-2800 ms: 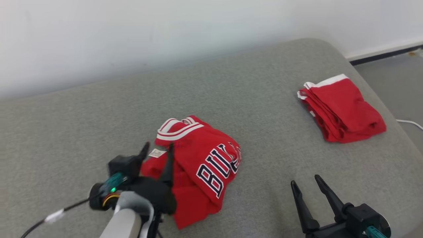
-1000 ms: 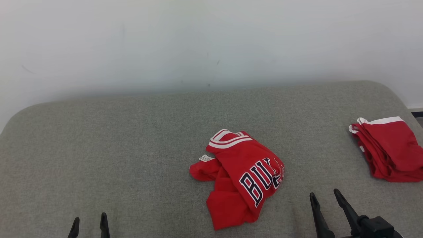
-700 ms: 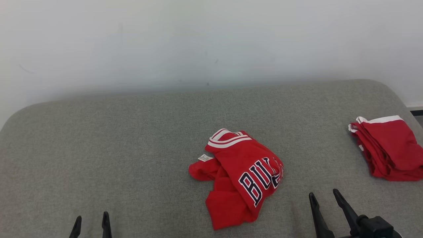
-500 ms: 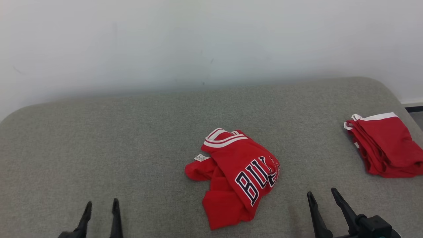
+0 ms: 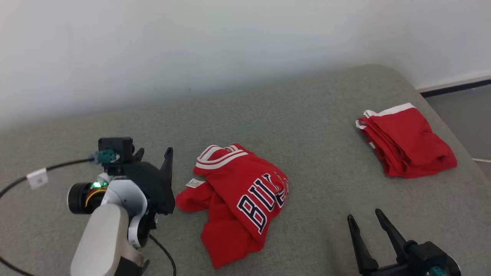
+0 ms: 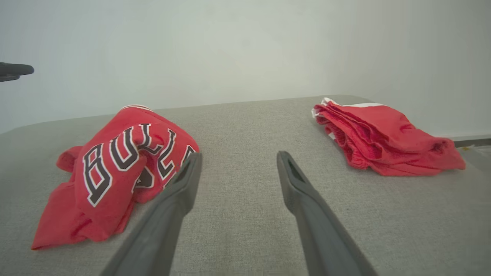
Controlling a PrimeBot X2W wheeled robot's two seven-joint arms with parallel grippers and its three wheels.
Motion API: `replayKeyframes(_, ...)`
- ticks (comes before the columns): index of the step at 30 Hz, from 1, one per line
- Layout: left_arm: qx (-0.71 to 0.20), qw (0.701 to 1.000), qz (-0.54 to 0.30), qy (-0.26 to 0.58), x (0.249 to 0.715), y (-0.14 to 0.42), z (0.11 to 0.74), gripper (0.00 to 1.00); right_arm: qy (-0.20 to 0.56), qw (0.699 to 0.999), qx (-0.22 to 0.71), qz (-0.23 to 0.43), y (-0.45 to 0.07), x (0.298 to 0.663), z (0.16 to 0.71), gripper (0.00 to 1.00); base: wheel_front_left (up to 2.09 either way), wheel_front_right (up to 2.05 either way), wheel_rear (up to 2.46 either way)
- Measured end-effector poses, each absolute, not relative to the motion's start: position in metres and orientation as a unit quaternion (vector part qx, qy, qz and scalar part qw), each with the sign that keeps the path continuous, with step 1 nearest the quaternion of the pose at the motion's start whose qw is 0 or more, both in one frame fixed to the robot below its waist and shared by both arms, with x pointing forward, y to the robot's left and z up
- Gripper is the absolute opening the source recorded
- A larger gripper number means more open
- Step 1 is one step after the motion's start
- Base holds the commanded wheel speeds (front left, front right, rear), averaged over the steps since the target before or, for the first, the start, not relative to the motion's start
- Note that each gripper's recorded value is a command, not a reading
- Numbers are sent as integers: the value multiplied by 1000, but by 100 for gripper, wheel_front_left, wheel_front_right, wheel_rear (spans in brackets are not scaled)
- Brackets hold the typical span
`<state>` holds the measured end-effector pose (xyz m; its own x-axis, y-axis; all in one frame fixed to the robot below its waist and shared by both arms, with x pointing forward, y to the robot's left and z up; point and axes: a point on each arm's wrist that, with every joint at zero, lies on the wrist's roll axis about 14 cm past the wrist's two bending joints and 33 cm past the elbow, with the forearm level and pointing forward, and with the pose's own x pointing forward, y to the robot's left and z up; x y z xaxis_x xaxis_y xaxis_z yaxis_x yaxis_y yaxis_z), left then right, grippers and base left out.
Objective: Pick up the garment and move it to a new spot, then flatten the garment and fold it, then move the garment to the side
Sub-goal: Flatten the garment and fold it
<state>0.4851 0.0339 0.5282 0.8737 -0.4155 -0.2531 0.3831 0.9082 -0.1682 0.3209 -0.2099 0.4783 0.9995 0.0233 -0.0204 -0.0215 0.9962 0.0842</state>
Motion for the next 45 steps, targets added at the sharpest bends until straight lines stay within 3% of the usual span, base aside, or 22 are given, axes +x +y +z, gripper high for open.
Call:
replayKeyframes(10, -36, 927, -276, 250, 511, -52, 506, 100, 28, 996, 41, -78, -255, 289, 469, 100, 0, 0, 0)
replayKeyframes(19, -1, 900, -320, 296, 521, -104, 484, 100, 57, 990, 45, -122, -268, 272, 455, 100, 0, 0, 0)
replayKeyframes(36, 48, 854, -287, 430, 519, -98, 395, 100, 77, 984, 47, -153, -271, 271, 446, 100, 0, 0, 0)
replayKeyframes(37, 47, 853, -292, 431, 519, -100, 394, 89, 77, 984, 48, -152, -271, 272, 446, 100, 0, 0, 0)
replayKeyframes(38, 45, 853, -298, 425, 519, -102, 395, 0, 77, 984, 48, -151, -270, 273, 446, 100, 0, 0, 0)
replayKeyframes(45, 12, 875, -354, 330, 530, -134, 432, 0, 77, 985, 51, -148, -267, 277, 446, 100, 0, 0, 0)
